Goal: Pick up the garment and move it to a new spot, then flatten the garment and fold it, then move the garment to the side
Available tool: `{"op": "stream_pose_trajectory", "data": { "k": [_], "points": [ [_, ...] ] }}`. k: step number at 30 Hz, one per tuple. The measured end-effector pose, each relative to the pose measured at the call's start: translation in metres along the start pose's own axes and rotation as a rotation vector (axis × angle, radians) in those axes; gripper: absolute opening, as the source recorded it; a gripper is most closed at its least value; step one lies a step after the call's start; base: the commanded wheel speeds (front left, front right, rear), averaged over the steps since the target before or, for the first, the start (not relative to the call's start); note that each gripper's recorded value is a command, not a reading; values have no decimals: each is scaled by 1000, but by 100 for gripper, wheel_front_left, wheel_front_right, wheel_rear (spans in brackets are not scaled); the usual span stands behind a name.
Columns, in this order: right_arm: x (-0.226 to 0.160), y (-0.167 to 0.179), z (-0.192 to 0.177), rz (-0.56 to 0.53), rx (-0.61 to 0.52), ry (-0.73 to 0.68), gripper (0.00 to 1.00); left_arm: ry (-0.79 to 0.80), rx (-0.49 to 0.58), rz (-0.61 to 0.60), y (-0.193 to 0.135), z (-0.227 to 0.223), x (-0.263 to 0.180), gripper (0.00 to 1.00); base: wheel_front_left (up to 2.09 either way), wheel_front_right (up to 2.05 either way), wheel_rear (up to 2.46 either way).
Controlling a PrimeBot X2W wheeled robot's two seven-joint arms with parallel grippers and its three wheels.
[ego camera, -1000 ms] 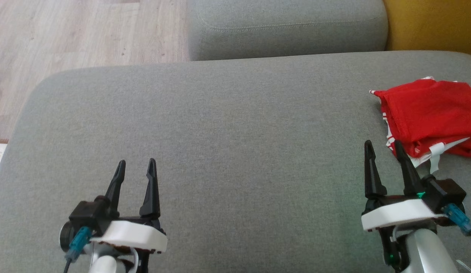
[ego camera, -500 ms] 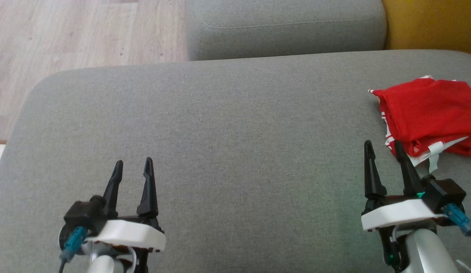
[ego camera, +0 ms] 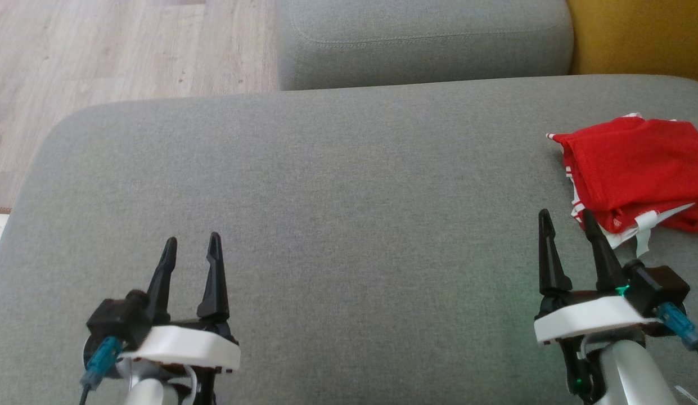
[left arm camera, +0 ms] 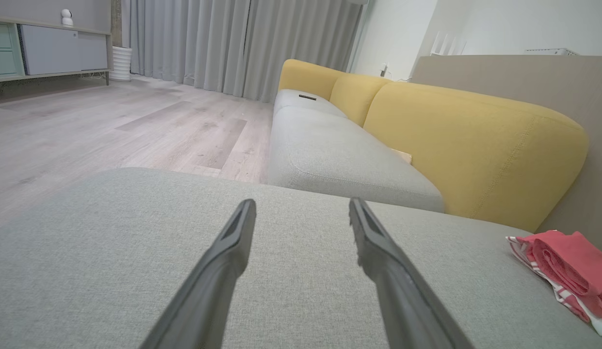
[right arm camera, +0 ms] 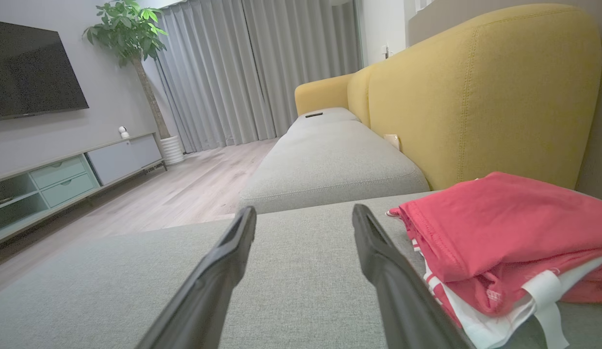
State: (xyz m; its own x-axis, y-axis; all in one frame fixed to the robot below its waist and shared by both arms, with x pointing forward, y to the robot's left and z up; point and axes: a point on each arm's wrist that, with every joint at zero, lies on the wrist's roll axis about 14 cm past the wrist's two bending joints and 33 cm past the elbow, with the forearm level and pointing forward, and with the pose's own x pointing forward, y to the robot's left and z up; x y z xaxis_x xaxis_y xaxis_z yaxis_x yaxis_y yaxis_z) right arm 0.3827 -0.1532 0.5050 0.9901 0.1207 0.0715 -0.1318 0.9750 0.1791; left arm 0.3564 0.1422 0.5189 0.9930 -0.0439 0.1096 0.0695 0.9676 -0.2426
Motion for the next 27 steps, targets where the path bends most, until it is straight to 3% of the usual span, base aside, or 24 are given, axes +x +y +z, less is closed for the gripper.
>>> {"op": "stream_pose_trajectory", "data": {
  "k": [2,3,11,27],
  "points": [
    [0,0,-1,1,0,2,100,1,-2,-3,0,0,0,100,0,0,0],
    [0,1,-1,2,0,2,0,3,-2,-2,1,-1,-1,0,0,0,0],
    [-30,-10,-53,-47,36,169,0,189,-18,58,16,-56,-33,0,0,0,0],
    [-31,-19,-53,-109,195,174,0,213,-179,102,22,-59,-31,0,0,0,0]
  ]
}}
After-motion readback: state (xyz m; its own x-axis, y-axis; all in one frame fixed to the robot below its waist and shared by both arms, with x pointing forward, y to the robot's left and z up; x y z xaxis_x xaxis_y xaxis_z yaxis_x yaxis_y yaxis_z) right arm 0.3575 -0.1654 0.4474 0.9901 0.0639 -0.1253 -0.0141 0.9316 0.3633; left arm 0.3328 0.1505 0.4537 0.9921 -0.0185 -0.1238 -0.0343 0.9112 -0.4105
